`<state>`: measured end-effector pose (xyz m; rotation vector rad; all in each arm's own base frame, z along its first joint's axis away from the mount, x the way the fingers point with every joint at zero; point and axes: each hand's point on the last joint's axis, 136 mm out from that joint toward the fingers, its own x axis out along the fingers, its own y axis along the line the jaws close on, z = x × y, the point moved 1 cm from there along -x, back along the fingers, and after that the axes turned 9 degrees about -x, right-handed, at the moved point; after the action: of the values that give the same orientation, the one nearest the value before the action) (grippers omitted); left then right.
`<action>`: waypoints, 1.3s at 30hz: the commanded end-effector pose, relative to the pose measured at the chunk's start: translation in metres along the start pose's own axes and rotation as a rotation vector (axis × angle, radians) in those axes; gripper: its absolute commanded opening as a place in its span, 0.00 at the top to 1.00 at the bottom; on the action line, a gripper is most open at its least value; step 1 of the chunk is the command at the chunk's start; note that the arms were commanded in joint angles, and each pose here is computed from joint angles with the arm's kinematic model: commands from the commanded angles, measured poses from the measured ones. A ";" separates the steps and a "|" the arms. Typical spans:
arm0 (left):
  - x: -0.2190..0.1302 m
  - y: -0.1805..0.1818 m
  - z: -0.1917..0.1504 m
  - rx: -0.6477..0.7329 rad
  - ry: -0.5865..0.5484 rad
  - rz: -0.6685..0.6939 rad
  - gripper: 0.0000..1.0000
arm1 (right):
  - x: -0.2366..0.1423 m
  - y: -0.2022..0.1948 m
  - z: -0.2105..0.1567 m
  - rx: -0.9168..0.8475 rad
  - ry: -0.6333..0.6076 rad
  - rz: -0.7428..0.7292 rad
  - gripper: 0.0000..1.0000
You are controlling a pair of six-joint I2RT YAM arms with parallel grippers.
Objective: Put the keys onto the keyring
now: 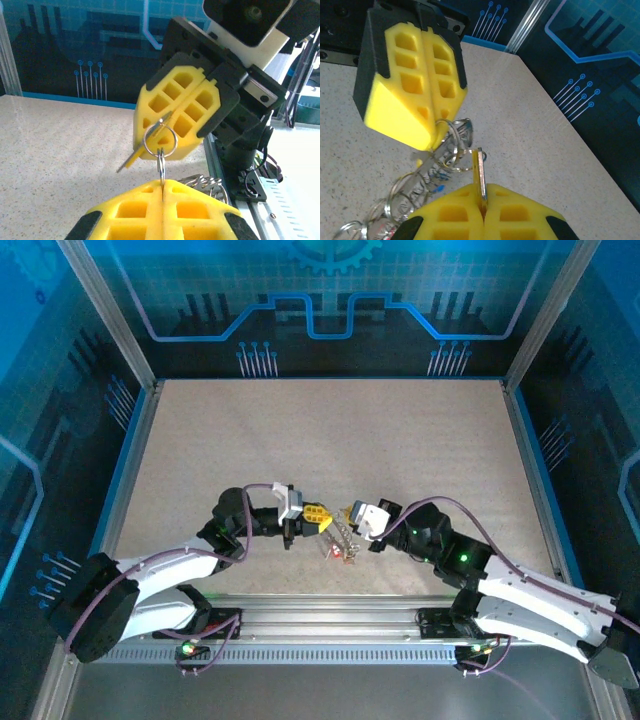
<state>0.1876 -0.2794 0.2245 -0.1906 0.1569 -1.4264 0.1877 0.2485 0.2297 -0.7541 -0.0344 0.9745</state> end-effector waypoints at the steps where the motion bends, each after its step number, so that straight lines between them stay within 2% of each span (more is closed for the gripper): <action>1: 0.002 -0.009 0.009 0.078 0.002 -0.058 1.00 | -0.008 -0.007 -0.003 -0.084 0.053 0.029 1.00; 8: 0.002 -0.008 0.001 0.094 0.059 -0.041 1.00 | -0.009 -0.003 0.006 -0.239 0.108 0.175 1.00; 16: 0.000 -0.002 -0.004 0.101 0.098 0.005 1.00 | -0.005 -0.022 0.028 -0.347 0.147 0.169 1.00; 20: 0.002 0.001 -0.003 0.083 0.085 0.007 1.00 | 0.000 -0.024 0.036 -0.459 0.181 0.170 1.00; 27: 0.003 0.002 0.004 0.075 0.035 0.013 1.00 | 0.012 -0.023 0.047 -0.701 0.325 0.193 1.00; 32: -0.003 0.007 0.004 0.077 -0.011 0.047 1.00 | 0.011 -0.032 0.053 -0.747 0.348 0.178 1.00; 36: -0.012 0.018 0.001 0.054 -0.033 0.122 0.82 | 0.006 -0.042 0.060 -0.805 0.356 0.154 1.00; 39: -0.018 0.020 0.004 0.055 -0.057 0.149 0.68 | 0.005 -0.048 0.059 -0.881 0.418 0.167 1.00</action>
<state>0.2013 -0.2667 0.2147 -0.1461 0.1313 -1.3174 0.2031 0.2823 0.2840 -1.4281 0.0633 0.9573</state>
